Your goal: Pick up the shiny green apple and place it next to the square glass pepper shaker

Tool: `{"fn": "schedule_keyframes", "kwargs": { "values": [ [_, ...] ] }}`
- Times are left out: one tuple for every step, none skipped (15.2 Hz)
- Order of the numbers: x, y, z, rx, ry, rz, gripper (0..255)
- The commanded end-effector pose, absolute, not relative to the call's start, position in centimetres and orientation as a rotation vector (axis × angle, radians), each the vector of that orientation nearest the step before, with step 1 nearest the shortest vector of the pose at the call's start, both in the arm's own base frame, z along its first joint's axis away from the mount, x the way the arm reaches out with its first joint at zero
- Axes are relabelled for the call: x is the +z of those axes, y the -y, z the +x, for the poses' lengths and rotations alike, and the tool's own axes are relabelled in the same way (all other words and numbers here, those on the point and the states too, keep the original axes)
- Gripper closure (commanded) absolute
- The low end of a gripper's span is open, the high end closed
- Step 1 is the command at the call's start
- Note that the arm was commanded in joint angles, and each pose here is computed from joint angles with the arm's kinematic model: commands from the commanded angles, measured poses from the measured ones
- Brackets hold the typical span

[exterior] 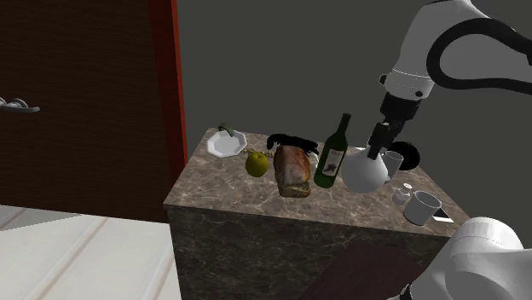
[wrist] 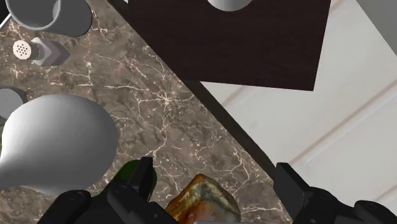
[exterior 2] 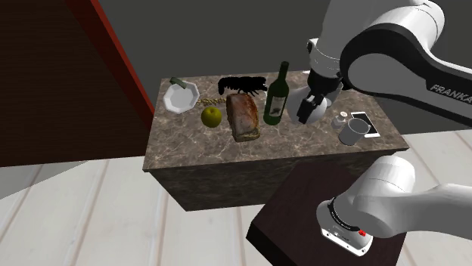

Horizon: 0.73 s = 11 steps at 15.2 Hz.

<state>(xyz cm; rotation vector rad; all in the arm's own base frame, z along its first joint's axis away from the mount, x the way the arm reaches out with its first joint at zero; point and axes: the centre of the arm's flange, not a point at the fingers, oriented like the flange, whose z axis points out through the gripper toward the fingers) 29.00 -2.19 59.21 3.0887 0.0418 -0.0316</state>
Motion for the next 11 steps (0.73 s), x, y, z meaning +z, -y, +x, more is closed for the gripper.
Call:
{"fn": "schedule_keyframes", "kwargs": {
  "values": [
    [59.2,2.2,29.0,-0.032,-0.042,3.089,0],
    [58.6,1.9,30.1,-0.025,-0.043,3.089,0],
    [58.1,1.7,31.2,-0.018,-0.043,3.089,0],
    [57.5,1.4,32.3,-0.011,-0.044,3.089,0],
    [56.9,1.2,33.4,-0.005,-0.045,3.089,0],
    [56.4,0.9,34.5,0.002,-0.046,3.090,0],
    [55.8,0.7,35.6,0.009,-0.047,3.090,0],
    [55.3,0.4,36.7,0.016,-0.048,3.090,0],
    [54.7,0.2,37.8,0.022,-0.048,3.090,0],
    [54.2,-0.1,38.9,0.029,-0.049,3.090,0],
    [53.7,-0.3,40.0,0.036,-0.050,3.090,0]
  ]
}}
